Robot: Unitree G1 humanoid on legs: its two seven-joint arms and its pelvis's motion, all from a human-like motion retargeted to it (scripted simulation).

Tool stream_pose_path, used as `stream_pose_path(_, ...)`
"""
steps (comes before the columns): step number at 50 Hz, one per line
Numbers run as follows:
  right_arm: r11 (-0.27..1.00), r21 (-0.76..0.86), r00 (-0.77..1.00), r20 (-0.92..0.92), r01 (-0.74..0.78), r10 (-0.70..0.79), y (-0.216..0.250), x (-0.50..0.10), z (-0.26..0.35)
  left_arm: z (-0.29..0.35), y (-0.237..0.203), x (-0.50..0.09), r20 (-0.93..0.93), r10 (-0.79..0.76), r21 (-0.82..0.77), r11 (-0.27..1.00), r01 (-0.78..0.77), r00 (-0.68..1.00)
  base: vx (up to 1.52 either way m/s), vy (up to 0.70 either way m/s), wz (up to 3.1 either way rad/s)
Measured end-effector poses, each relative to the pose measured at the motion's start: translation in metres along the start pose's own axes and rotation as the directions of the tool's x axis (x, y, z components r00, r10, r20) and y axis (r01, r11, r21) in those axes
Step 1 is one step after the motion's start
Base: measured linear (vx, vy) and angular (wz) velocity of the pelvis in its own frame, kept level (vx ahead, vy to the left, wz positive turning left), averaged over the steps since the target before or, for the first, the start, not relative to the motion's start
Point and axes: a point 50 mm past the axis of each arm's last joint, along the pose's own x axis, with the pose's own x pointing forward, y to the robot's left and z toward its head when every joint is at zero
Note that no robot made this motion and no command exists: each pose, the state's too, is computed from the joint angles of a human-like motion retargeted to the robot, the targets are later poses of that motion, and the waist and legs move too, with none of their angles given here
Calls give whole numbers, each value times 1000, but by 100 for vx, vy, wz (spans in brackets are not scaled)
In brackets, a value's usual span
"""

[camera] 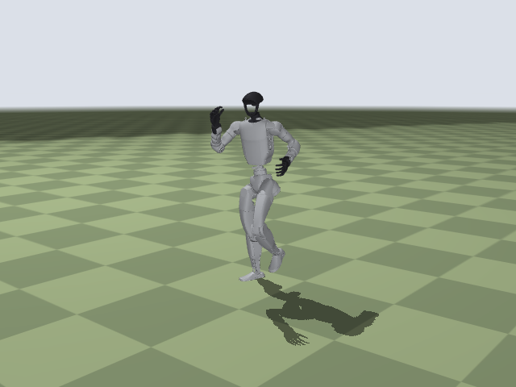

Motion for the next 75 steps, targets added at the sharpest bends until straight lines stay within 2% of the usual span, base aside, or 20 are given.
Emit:
stream_pose_path(6, 988, -154, 992, -114, 35, -53, 3, 13, -34, 5, 8, -12, 17, 42, 33, 999, -43, 999, -1, -1, -53)
stream_pose_path(10, 987, -152, 965, -247, 55, -92, 10, -20, -56, 16, -29, 22, 134, -64, 45, 997, 59, 989, 2, 7, 4)
stream_pose_path(15, 998, -51, 832, -555, -25, -7, 21, -117, -81, 77, -95, 71, 449, -198, 9, 976, 217, 871, 6, 10, 21)
stream_pose_path(20, 978, -2, 465, -880, -208, 97, -3, -260, -68, 186, -161, 73, 819, -250, 36, 921, 387, 517, 4, 21, 67)
stream_pose_path(23, 982, 58, 237, -966, -179, 100, -31, -321, -27, 241, -182, 41, 949, -233, 115, 883, 456, 212, 2, 21, 99)
stream_pose_path(25, 998, 50, 105, -993, -25, 53, -59, -343, 3, 273, -191, 23, 980, -194, 170, 928, 331, 39, 2, 18, 79)
stream_pose_path(30, 992, -93, -109, -991, 81, -83, -103, -376, 63, 324, -203, -7, 936, -257, 295, 946, 135, -241, -1, 10, 55)
stream_pose_path(35, 982, -93, -53, -995, 162, -85, -93, -369, 52, 318, -207, 21, 958, -274, 284, 944, 166, -80, 0, 0, 9)
stream_pose_path(39, 981, 13, 90, -996, 192, -4, -60, -345, 10, 262, -200, 76, 921, -269, 211, 953, 219, 281, 7, -7, -8)
stream_pose_path(43, 973, 67, 337, -942, 222, -11, -18, -286, -42, 163, -163, 115, 725, -247, 209, 968, 135, 643, 9, -13, -23)
stream_pose_path(47, 944, 232, 683, -730, 237, 8, 26, -177, -67, 72, -107, 96, 485, -251, 357, 931, 72, 838, 2, -24, -86)
stream_pose_path(51, 935, 323, 929, -371, 144, -15, 37, -65, -42, 25, -52, 48, 186, -302, 457, 869, 189, 935, 1, -19, -99)
stream_pose_path(55, 981, 193, 1000, 7, -12, 11, 32, 18, 1, 8, -13, 8, -21, -244, 410, 882, 231, 970, -1, -10, -55)
stream_pose_path(58, 996, 90, 992, 123, -1, -10, 38, 53, 17, 5, 3, -11, -33, -121, 372, 920, 125, 992, -4, -8, -16)
stream_pose_path(60, 894, -265, 931, 159, 360, -328, 21, 62, 6, 6, 5, -15, 18, 1, 359, 933, -8, 1000, 0, 0, 0)
stream_pose_path(61, 986, -22, 981, 103, 167, -164, 41, 61, 13, 7, -2, -13, 48, -6, 325, 946, -10, 999, 0, 0, 21)
stream_pose_path(62, 986, 160, 992, 108, 43, -61, 53, 58, 19, 8, -10, -10, 84, -10, 291, 957, -15, 996, 1, 2, 26)
stream_pose_path(64, 972, 225, 996, 42, 65, -77, 55, 48, 9, 15, -27, 2, 177, -1, 225, 974, -40, 984, 2, 4, 22)
stream_pose_path(70, 990, 117, 936, -351, 76, -30, 55, -53, -55, 81, -99, 56, 526, -16, -55, 997, 53, 850, 4, 5, -7)
stream_pose_path(75, 990, 82, 649, -761, 115, -12, 25, -205, -62, 196, -160, 55, 871, 3, -191, 924, 331, 492, 5, 20, 39)
